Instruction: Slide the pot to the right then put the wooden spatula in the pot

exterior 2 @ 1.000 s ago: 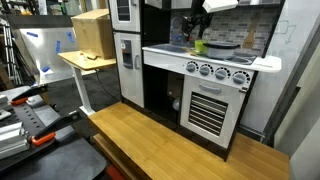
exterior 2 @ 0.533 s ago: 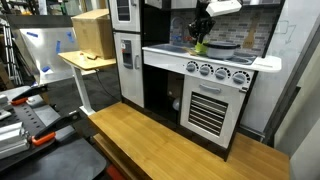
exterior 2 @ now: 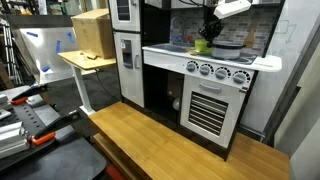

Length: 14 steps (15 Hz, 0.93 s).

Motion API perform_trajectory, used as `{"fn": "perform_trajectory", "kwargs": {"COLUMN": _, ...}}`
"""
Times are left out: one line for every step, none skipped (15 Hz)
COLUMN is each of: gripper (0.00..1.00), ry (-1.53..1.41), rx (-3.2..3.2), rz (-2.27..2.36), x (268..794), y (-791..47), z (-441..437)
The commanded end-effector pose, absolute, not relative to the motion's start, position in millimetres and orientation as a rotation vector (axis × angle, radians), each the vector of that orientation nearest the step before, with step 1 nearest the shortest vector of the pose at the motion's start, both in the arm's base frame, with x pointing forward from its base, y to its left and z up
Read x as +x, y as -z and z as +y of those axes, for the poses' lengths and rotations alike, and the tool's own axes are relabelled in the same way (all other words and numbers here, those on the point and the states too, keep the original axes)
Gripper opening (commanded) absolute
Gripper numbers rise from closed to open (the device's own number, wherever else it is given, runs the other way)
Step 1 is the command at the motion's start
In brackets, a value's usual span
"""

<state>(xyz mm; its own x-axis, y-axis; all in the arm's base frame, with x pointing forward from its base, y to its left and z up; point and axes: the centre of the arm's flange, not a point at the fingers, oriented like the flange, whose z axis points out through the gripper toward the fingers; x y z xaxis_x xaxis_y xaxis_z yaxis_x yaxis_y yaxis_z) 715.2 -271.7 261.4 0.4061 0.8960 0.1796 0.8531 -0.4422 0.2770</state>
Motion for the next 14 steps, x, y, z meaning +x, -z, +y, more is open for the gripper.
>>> {"fn": "perform_trajectory", "kwargs": {"gripper": 0.0, "ry": -0.401, "rx": 2.444, "rz": 1.492, "x": 727, "y": -264, "z": -286}}
{"fn": "perform_trajectory", "kwargs": {"gripper": 0.0, "ry": -0.386, "rx": 2.428, "rz": 1.472, "x": 728, "y": -266, "z": -290}}
{"fn": "perform_trajectory", "kwargs": {"gripper": 0.0, "ry": -0.374, "rx": 2.415, "rz": 1.452, "x": 728, "y": -267, "z": -295}}
{"fn": "perform_trajectory", "kwargs": {"gripper": 0.0, "ry": -0.363, "rx": 2.41, "rz": 1.44, "x": 728, "y": -269, "z": -299}}
{"fn": "perform_trajectory", "kwargs": {"gripper": 0.0, "ry": -0.355, "rx": 2.408, "rz": 1.431, "x": 728, "y": -269, "z": -301}}
{"fn": "perform_trajectory", "kwargs": {"gripper": 0.0, "ry": -0.352, "rx": 2.418, "rz": 1.435, "x": 727, "y": -270, "z": -301}}
{"fn": "perform_trajectory", "kwargs": {"gripper": 0.0, "ry": -0.353, "rx": 2.427, "rz": 1.443, "x": 727, "y": -272, "z": -300}}
{"fn": "perform_trajectory", "kwargs": {"gripper": 0.0, "ry": -0.361, "rx": 2.444, "rz": 1.464, "x": 727, "y": -273, "z": -297}}
{"fn": "perform_trajectory", "kwargs": {"gripper": 0.0, "ry": -0.366, "rx": 2.472, "rz": 1.486, "x": 727, "y": -275, "z": -293}}
{"fn": "perform_trajectory", "kwargs": {"gripper": 0.0, "ry": -0.364, "rx": 2.496, "rz": 1.506, "x": 727, "y": -276, "z": -288}}
{"fn": "perform_trajectory", "kwargs": {"gripper": 0.0, "ry": -0.357, "rx": 2.524, "rz": 1.521, "x": 726, "y": -279, "z": -284}}
{"fn": "perform_trajectory", "kwargs": {"gripper": 0.0, "ry": -0.348, "rx": 2.547, "rz": 1.536, "x": 724, "y": -282, "z": -280}}
{"fn": "perform_trajectory", "kwargs": {"gripper": 0.0, "ry": -0.338, "rx": 2.566, "rz": 1.545, "x": 721, "y": -287, "z": -277}}
{"fn": "perform_trajectory", "kwargs": {"gripper": 0.0, "ry": -0.334, "rx": 2.576, "rz": 1.551, "x": 718, "y": -293, "z": -275}}
